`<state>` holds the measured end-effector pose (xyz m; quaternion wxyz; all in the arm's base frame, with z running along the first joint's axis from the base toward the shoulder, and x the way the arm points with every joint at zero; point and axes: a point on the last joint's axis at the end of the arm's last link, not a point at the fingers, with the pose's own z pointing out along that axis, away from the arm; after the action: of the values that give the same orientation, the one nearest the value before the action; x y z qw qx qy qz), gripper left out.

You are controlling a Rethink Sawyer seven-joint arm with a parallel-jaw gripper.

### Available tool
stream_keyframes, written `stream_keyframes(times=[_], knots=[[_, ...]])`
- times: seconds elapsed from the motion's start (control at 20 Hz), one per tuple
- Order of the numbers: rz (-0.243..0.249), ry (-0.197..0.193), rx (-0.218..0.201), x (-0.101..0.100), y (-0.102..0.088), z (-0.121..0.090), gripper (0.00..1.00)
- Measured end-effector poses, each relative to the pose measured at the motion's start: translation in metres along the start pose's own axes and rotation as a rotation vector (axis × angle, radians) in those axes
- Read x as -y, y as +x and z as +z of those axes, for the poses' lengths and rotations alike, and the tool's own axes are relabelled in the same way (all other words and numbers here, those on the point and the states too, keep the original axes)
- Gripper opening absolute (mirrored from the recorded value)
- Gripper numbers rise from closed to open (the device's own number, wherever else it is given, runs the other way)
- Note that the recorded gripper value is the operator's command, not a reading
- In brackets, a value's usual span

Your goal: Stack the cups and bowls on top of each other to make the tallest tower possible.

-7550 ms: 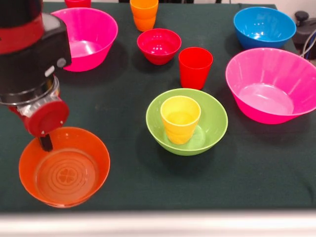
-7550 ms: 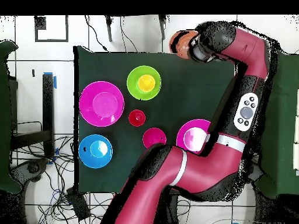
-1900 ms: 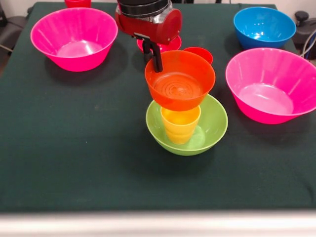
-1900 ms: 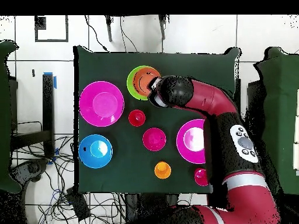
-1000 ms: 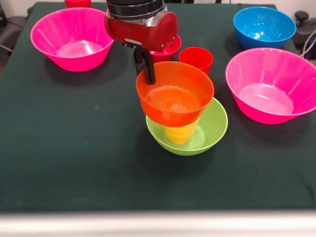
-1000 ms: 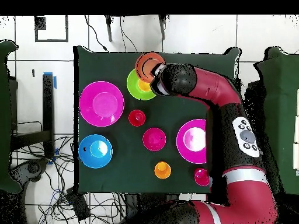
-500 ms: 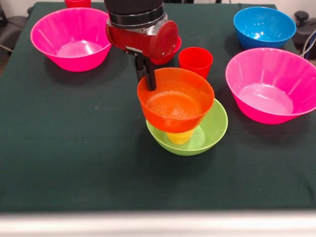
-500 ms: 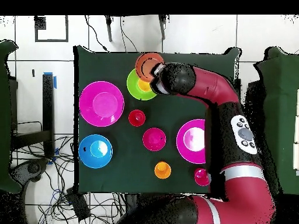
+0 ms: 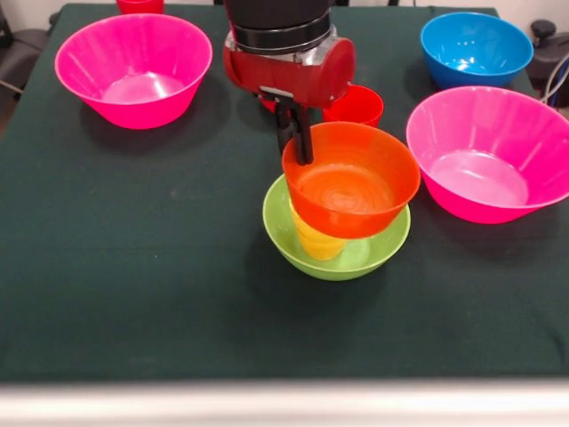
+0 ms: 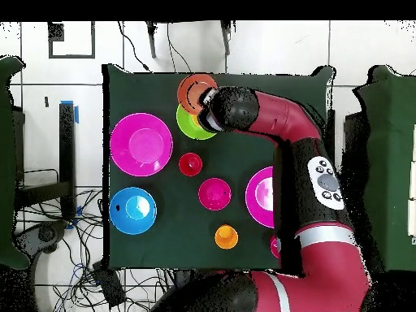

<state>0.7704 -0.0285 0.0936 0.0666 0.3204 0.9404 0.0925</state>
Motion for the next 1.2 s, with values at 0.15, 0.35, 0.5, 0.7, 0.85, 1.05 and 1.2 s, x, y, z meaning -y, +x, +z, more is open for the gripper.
stream_keyframes(times=[0.15, 0.35, 0.5, 0.7, 0.85, 1.05, 1.2], knots=[[-0.005, 0.002, -0.006, -0.003, 0.0029, 0.0005, 0.0], [-0.005, 0.008, -0.017, -0.0034, 0.0017, -0.0015, 0.0], [-0.006, 0.016, -0.031, -0.0037, 0.0, -0.004, 0.0], [-0.006, 0.026, -0.047, -0.0034, -0.0028, -0.007, 0.0], [-0.006, 0.03, -0.052, -0.0034, -0.0045, -0.0088, 0.0], [-0.007, 0.031, -0.052, -0.0031, -0.0044, -0.0086, 0.0], [-0.008, 0.032, -0.051, -0.0029, -0.0044, -0.0086, 0.0]])
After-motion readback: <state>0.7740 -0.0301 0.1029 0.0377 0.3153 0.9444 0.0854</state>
